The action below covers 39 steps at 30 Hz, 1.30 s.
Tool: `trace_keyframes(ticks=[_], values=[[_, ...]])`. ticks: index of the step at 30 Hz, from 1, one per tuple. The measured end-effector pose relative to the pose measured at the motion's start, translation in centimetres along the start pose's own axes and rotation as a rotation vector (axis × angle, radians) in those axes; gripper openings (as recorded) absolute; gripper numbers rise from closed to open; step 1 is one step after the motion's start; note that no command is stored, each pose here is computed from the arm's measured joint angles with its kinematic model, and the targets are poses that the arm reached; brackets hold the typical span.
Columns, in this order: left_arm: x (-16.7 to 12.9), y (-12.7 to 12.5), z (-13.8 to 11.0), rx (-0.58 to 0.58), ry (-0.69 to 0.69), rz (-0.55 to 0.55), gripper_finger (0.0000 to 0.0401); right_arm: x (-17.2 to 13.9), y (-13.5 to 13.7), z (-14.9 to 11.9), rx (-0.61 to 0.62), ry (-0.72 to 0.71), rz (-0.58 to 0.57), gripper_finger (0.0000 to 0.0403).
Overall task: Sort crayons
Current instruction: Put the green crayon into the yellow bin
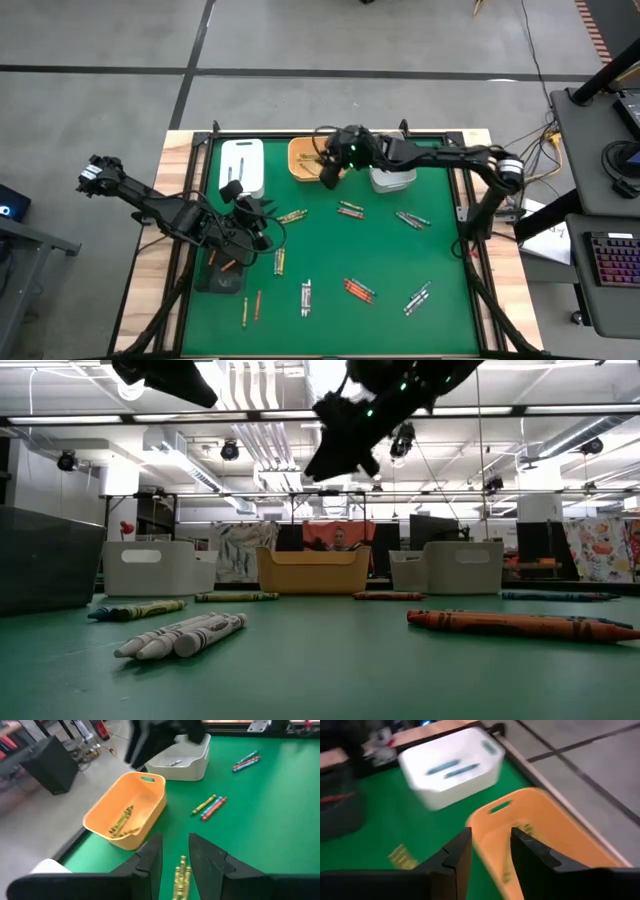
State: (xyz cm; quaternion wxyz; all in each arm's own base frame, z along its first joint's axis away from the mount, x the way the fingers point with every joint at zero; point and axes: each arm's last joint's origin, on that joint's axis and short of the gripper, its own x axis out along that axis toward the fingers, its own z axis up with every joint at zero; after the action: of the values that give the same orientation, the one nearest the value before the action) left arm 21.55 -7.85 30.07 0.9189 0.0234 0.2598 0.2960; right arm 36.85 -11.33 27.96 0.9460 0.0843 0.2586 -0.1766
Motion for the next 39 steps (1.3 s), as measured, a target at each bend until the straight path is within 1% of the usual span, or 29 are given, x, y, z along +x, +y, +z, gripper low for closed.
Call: trace_keyframes(ticks=[2,6,9,12,16,19,24,28,30,32,35,39], values=[[0.1,-0.1,-0.1,-0.032,-0.001,-0.006,0.0077,-1.3,1.6,-0.4,-0.034,0.017,0.034,0.0122],[0.3,-0.4,-0.1,-0.089,-0.027,-0.023,0.0077,-4.5,4.7,-0.8,-0.09,-0.016,0.118,0.0112],[0.5,-0.8,-0.1,-0.109,-0.033,-0.042,0.0077,-6.5,6.7,-1.9,-0.125,-0.02,0.181,0.0104],[0.9,-1.5,-0.2,-0.106,-0.022,-0.065,0.0077,-8.3,8.2,-3.3,-0.155,-0.023,0.21,0.0095],[1.7,-2.6,-0.5,-0.087,0.006,-0.087,0.0077,-10.3,9.5,-5.2,-0.178,-0.02,0.256,0.0085],[2.4,-3.5,-1.1,-0.055,0.045,-0.103,0.0077,-11.3,9.9,-6.4,-0.197,-0.004,0.286,0.0078],[3.5,-4.9,-2.2,-0.009,0.132,-0.164,0.0077,-12.3,10.0,-7.0,-0.196,-0.016,0.306,0.0068],[4.4,-5.9,-3.1,0.051,0.203,-0.214,0.0077,-12.2,9.8,-7.4,-0.217,-0.007,0.301,0.007],[5.0,-6.2,-3.4,0.088,0.255,-0.259,0.0077,-12.1,9.8,-7.3,-0.239,-0.016,0.298,0.0072],[5.8,-6.4,-3.8,0.118,0.294,-0.281,0.0077,-11.9,9.8,-7.3,-0.275,-0.025,0.293,0.0073],[7.5,-6.3,-4.2,0.152,0.338,-0.271,0.0077,-11.8,9.7,-7.1,-0.309,-0.047,0.276,0.0069],[10.2,-5.5,-4.6,0.196,0.377,-0.213,0.0077,-11.7,9.4,-6.8,-0.322,-0.072,0.234,0.0063]])
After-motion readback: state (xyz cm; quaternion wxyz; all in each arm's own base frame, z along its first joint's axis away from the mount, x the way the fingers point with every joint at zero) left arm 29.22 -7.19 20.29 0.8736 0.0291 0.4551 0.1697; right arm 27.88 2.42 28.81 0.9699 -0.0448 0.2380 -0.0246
